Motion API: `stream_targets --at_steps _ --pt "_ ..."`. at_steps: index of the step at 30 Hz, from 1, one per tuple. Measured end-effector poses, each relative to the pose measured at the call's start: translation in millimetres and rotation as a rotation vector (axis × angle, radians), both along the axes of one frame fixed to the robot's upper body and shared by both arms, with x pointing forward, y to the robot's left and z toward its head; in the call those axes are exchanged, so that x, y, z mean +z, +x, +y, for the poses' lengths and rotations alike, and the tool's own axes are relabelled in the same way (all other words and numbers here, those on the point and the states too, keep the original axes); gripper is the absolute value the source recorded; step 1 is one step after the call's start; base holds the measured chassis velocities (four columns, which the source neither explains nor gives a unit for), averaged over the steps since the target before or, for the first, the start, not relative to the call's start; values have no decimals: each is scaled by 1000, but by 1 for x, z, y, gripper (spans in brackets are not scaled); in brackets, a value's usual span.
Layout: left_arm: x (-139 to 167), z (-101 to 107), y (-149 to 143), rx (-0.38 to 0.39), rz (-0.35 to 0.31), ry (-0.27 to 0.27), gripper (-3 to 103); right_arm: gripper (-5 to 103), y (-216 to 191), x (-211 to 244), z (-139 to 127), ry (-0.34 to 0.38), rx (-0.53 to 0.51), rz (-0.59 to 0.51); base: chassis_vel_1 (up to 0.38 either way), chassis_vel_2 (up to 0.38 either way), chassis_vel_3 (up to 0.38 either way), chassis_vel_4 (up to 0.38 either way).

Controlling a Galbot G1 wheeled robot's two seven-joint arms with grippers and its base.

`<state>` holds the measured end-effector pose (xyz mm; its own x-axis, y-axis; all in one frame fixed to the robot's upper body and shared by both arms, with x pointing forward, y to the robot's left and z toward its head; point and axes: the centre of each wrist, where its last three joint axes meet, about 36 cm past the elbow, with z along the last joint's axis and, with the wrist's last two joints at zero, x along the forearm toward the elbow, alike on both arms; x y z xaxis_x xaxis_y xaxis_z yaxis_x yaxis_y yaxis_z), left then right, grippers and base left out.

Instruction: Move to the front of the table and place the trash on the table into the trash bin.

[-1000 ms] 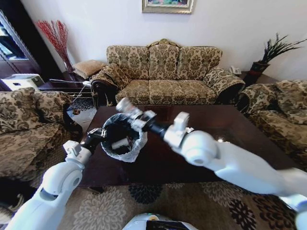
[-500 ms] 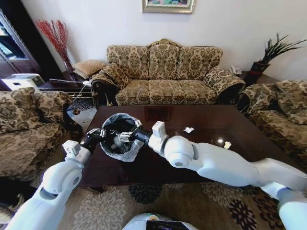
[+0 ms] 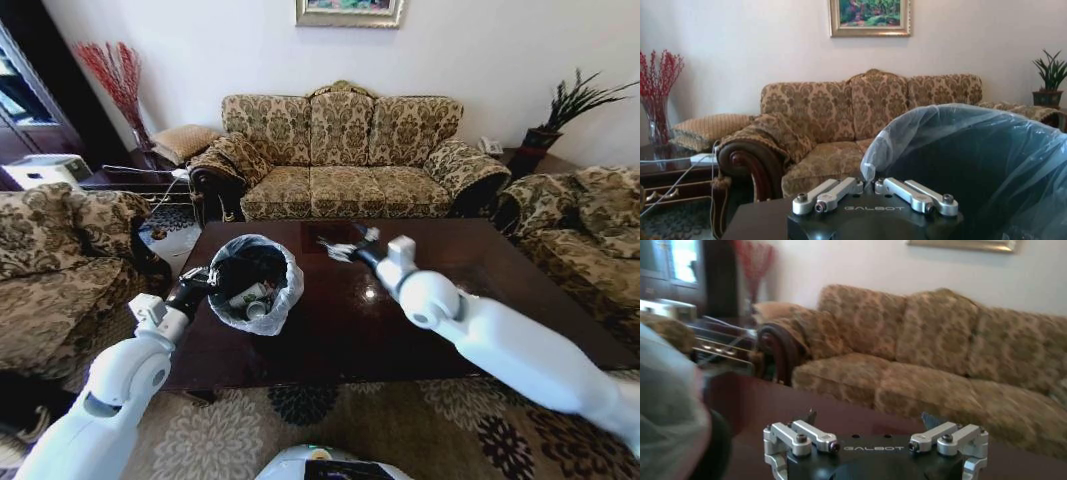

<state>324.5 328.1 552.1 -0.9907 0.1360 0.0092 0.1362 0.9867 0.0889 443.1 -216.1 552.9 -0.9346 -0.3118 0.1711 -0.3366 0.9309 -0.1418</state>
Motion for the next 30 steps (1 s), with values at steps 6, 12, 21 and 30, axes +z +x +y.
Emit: stream_targets --at_steps 6,12,21,30 --pt "5 0 -6 0 -8 9 1 100 -2 -16 -22 50 -137 46 0 0 0 0" --pt "9 0 -9 -6 -16 21 1 100 -6 -31 -27 67 -176 96 0 0 0 0" --pt "11 -1 -9 -13 -21 23 1 100 -17 -43 -26 35 -193 114 0 0 0 0" --pt "11 -1 -8 -18 -22 21 1 100 -18 -47 -26 33 -193 113 -89 -68 100 78"
